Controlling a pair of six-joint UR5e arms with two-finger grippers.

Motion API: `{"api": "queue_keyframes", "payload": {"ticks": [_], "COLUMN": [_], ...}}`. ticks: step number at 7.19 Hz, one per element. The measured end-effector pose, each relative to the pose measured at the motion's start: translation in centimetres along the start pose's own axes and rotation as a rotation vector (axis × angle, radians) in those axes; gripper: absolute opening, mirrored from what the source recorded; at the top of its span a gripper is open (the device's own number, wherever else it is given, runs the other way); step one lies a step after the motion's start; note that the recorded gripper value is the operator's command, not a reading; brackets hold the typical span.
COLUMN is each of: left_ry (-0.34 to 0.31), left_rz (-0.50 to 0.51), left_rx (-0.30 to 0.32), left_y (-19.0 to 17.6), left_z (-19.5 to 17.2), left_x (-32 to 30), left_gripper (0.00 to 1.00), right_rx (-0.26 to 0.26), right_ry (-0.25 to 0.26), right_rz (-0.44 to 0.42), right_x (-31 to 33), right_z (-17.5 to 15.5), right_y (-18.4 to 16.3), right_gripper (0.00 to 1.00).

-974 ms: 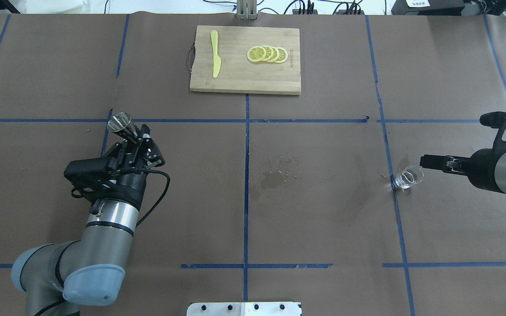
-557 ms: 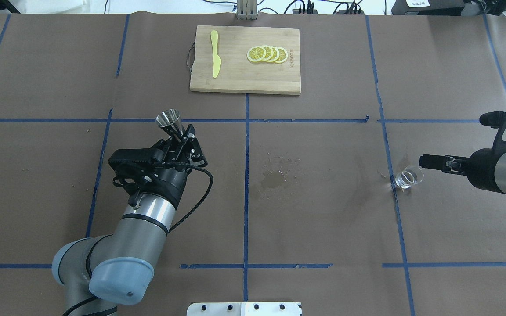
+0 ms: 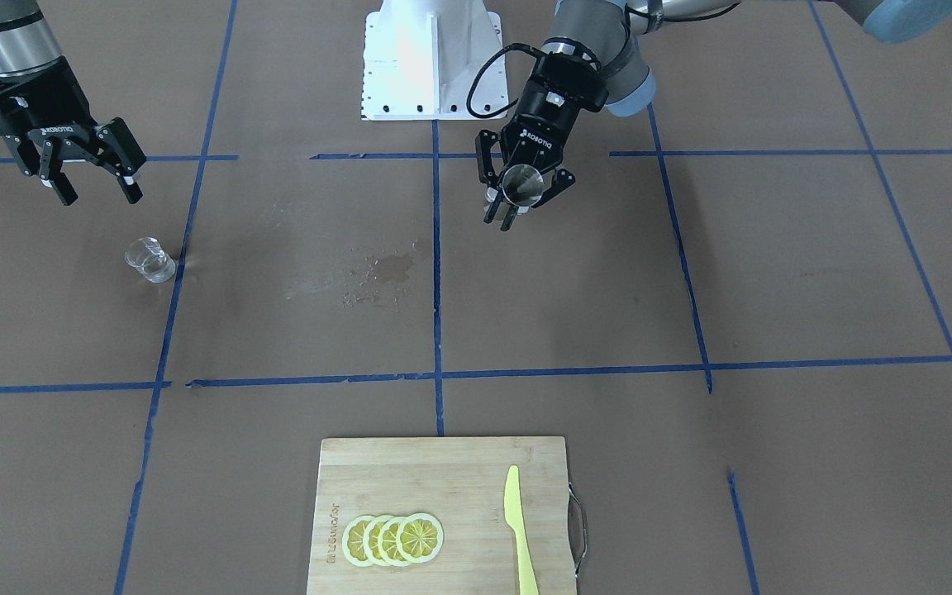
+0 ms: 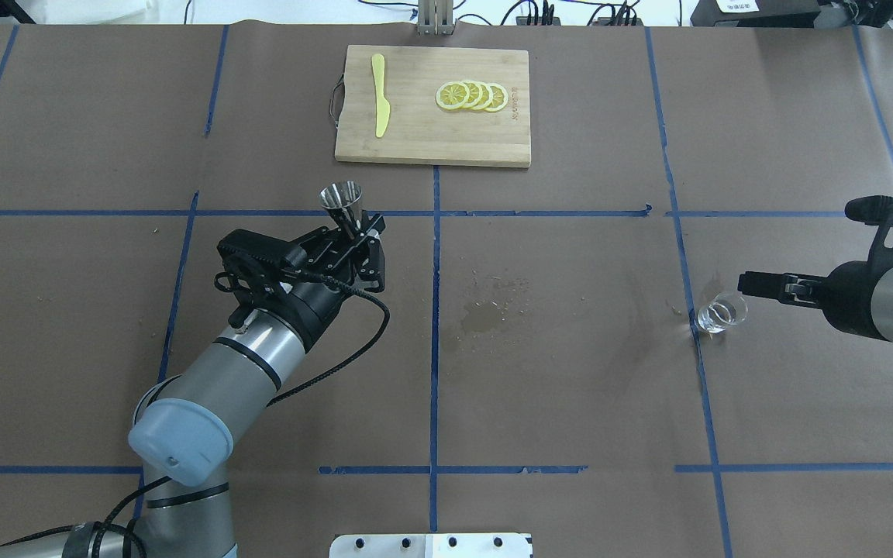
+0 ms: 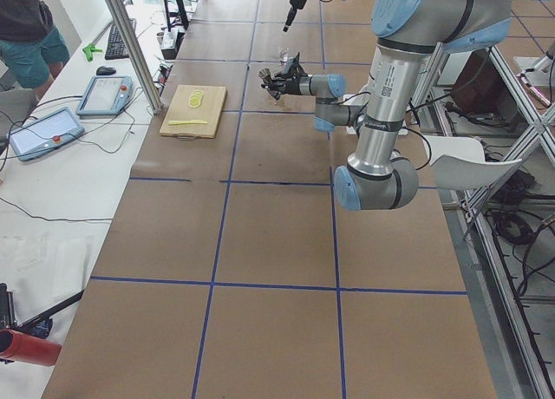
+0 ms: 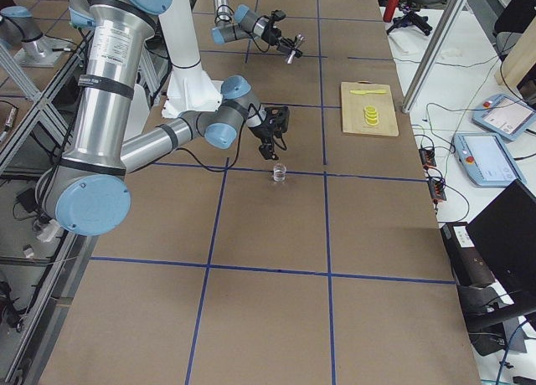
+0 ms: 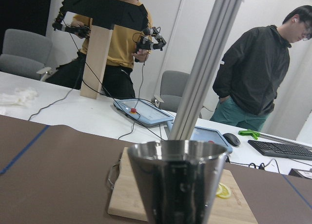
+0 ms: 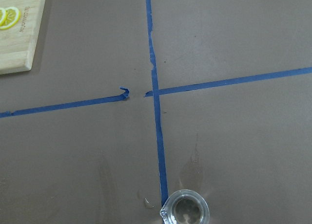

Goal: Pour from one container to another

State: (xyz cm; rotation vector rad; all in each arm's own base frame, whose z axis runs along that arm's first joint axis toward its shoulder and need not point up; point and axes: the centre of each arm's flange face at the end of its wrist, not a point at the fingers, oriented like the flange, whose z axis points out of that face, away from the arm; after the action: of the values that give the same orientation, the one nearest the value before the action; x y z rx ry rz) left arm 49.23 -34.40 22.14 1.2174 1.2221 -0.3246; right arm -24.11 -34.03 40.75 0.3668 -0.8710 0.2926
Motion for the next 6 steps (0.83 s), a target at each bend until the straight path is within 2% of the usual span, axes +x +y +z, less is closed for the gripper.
{"api": "queue_keyframes", "payload": {"ticks": [1, 3, 4, 6], "left_ry": [0.051, 0.093, 0.102, 0.120], "left_rz": [-0.023, -0.049, -0.039, 0.020], "left_rx": [0.006, 0.016, 0.006, -0.009], "left_y": [-0.7, -1.6, -1.5, -1.7], "left_z": [0.1, 0.3, 0.5, 0.7], "left_x": [0.7, 2.2, 2.3, 2.4], "left_gripper": [0.00, 0.00, 0.00, 0.00], "right_rx": [0.001, 0.007, 0.027, 0.108], "right_ry": [0.000, 0.002, 0.011, 0.049], "right_rz": [-0.001, -0.007, -0.012, -0.041], "right_x": [0.0, -0.2, -0.6, -1.5], "right_z": [0.0, 0.2, 0.6, 2.1], "right_y": [0.0, 0.3, 1.0, 5.1], "right_gripper": [1.00, 1.00, 1.00, 1.00]}}
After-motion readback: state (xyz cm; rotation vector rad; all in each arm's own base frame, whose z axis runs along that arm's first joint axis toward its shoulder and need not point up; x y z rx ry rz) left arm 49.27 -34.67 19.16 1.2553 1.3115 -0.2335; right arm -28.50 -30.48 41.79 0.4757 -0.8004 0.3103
